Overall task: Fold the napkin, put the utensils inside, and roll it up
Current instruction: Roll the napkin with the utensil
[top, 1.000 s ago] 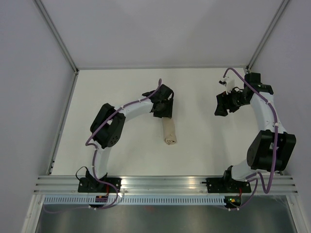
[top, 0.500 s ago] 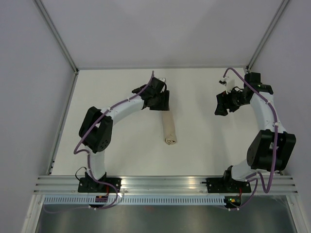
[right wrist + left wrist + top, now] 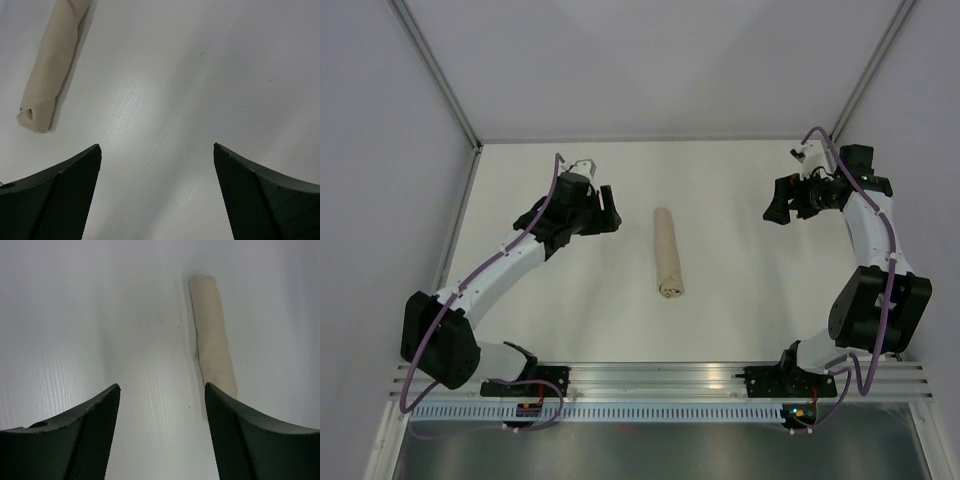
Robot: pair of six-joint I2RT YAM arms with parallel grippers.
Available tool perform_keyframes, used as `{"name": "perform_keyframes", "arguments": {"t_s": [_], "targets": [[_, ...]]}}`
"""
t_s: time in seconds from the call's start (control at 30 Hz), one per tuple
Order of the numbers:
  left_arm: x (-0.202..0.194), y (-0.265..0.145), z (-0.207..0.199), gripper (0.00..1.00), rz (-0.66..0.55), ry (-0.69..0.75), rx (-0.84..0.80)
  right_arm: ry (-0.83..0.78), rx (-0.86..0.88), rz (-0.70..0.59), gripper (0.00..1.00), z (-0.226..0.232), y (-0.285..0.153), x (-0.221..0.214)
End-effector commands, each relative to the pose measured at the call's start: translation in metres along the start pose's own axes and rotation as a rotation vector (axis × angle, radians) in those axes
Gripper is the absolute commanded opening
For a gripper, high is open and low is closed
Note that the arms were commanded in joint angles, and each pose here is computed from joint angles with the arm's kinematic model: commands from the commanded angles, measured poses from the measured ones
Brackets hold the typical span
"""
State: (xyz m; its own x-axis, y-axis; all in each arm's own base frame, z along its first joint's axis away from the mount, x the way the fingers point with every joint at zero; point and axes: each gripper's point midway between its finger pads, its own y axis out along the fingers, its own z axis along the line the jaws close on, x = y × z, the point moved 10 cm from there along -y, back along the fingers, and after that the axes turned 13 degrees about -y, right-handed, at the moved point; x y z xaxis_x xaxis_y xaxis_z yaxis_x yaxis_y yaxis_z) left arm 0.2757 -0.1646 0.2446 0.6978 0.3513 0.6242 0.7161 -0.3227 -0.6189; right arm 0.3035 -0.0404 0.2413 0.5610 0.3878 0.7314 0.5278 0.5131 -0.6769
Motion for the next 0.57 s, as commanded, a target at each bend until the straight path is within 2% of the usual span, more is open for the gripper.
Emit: {"name": "perform_keyframes", "arguments": {"t_s": [0.0,0.53], "targets": [[-0.004,-0.01,0.015,0.74,-0.07,0.009,-0.019,0.046,-0.045,-0.109,0.98,-0.008,-0.009,0.01],[-0.013,-0.024,0.026,0.77,-0.078,0.05,-0.055,0.14,-0.122,-0.197,0.98,-0.019,-0.005,0.008]]}}
